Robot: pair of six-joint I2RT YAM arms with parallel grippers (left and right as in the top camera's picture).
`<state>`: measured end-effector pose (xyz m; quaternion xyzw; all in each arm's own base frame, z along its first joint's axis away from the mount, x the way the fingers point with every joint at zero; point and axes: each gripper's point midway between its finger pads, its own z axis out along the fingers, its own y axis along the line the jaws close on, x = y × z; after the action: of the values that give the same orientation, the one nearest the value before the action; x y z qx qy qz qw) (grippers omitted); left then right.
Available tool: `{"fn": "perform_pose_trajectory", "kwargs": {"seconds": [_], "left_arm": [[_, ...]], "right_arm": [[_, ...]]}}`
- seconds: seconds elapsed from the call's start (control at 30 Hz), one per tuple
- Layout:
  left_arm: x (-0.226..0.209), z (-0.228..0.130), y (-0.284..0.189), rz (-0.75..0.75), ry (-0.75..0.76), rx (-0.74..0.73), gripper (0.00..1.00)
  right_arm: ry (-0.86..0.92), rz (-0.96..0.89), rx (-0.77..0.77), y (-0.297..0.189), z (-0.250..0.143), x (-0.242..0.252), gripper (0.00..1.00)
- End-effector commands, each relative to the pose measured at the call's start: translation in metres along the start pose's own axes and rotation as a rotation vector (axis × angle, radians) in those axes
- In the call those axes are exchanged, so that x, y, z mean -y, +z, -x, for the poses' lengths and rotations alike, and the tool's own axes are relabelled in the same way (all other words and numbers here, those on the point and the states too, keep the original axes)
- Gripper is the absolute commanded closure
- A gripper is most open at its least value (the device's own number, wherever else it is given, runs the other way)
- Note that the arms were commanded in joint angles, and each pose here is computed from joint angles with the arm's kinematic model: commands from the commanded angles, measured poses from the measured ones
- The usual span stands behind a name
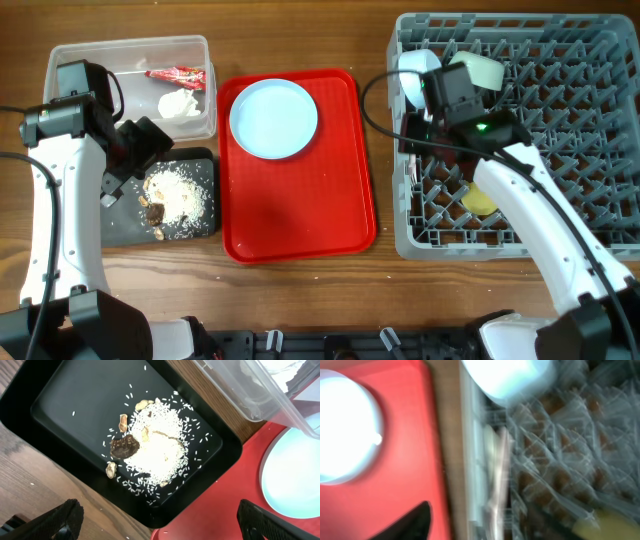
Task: Sort waste into correct bins and load items into the dishwasher rack
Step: 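Grasp the white fork with the right gripper and drop it in the rack, then grasp the light-blue plate with the right gripper and stand it in the rack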
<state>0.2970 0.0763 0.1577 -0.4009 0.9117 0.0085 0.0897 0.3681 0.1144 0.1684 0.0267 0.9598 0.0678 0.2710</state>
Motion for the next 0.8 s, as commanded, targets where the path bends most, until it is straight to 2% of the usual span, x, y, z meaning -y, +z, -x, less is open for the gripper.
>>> {"fn": "perform_pose_trajectory", "kwargs": {"seconds": [0.0, 0.07, 0.2, 0.27, 0.33, 0.47, 0.63, 0.67, 0.73, 0.77], "left_arm": [[0.001, 0.001, -0.006, -0.019, -0.004, 0.013, 0.0], [0.0, 0.001, -0.006, -0.019, -0.004, 0.013, 0.0], [0.0, 0.001, -0.006, -0.018, -0.004, 0.013, 0.0], [0.0, 0.001, -0.006, -0.018, -0.004, 0.012, 0.0], [0.0, 0.001, -0.006, -0.018, -0.004, 0.012, 0.0], [0.0, 0.001, -0.006, -0.018, -0.004, 0.012, 0.0], [0.0, 0.001, -0.006, -0.018, -0.004, 0.012, 0.0], [0.0, 0.001, -0.006, -0.018, -0.004, 0.012, 0.0], [0.0, 0.001, -0.006, -0.018, -0.004, 0.012, 0.0], [0.0, 0.001, -0.006, -0.018, -0.004, 0.012, 0.0]], "right_arm": [[-0.108, 0.267, 0.119, -0.021, 0.029, -0.071, 0.3], [-0.144, 0.303, 0.134, -0.005, 0.03, -0.095, 0.3], [-0.197, 0.326, 0.088, 0.059, 0.013, -0.132, 0.3], [-0.233, 0.312, 0.074, 0.107, -0.005, -0.152, 0.29], [-0.262, 0.326, 0.074, 0.13, -0.02, -0.171, 0.29], [-0.171, 0.181, 0.077, 0.167, -0.041, -0.164, 0.34], [-0.098, 0.132, -0.008, 0.192, -0.067, -0.152, 0.36], [-0.104, 0.114, -0.033, 0.194, -0.074, -0.147, 0.43], [-0.095, 0.074, -0.08, 0.194, -0.084, -0.136, 0.67], [-0.091, 0.056, -0.095, 0.191, -0.084, -0.129, 0.75]]}}
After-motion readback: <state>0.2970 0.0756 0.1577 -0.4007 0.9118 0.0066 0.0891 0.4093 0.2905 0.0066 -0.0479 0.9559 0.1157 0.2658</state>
